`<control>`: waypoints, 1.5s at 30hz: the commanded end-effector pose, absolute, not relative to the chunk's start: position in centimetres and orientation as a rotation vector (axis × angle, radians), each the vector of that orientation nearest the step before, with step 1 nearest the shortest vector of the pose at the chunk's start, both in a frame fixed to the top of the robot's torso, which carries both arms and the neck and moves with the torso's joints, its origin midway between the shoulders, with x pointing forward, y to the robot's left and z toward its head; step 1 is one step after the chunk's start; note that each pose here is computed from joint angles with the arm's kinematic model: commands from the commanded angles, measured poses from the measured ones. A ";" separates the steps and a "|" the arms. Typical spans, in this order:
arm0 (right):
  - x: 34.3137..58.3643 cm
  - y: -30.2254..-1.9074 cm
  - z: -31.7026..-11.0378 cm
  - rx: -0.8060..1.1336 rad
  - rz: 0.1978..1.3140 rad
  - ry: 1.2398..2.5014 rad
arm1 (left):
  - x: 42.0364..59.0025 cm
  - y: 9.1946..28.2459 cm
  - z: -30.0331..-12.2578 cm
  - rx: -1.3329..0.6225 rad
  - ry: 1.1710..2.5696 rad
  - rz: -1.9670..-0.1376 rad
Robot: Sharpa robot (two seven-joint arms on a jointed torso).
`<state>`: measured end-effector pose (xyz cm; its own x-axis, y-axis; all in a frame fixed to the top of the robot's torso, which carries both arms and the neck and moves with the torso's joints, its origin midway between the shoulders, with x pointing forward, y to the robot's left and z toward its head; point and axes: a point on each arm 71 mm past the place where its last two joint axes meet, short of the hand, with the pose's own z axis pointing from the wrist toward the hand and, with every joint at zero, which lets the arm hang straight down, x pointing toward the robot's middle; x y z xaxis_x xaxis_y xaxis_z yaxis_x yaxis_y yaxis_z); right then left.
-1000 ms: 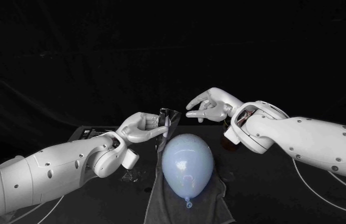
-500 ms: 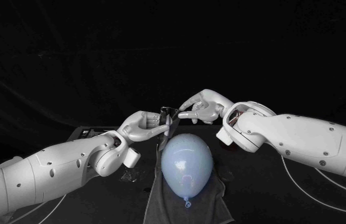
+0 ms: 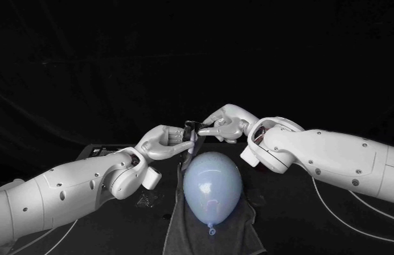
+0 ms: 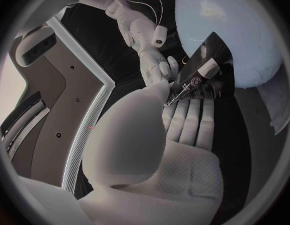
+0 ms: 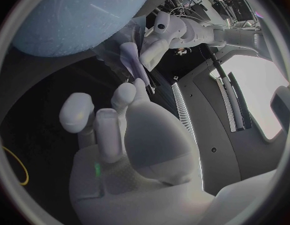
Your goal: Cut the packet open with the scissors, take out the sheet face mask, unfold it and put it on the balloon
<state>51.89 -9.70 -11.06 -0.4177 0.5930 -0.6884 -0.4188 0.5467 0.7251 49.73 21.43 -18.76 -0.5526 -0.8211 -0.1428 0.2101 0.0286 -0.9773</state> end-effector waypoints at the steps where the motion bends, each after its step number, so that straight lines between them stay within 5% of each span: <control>1: 51.7 -9.2 -11.0 0.137 1.187 1.663 | 49.8 21.1 -18.4 -0.627 1.504 -1.650; 20: 51.8 -9.5 -10.8 0.212 1.221 1.572 | 50.2 20.7 -17.8 -0.620 1.496 -1.618; 45: 52.2 -12.0 -10.1 0.396 1.100 1.337 | 50.6 21.5 -17.9 -0.615 1.507 -1.469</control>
<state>52.25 -11.68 -10.44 -0.2008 0.7810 -0.5913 -0.3949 0.4879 0.7785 50.50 21.48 -18.03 -0.4770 -0.8452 -0.2408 0.2370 0.1401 -0.9613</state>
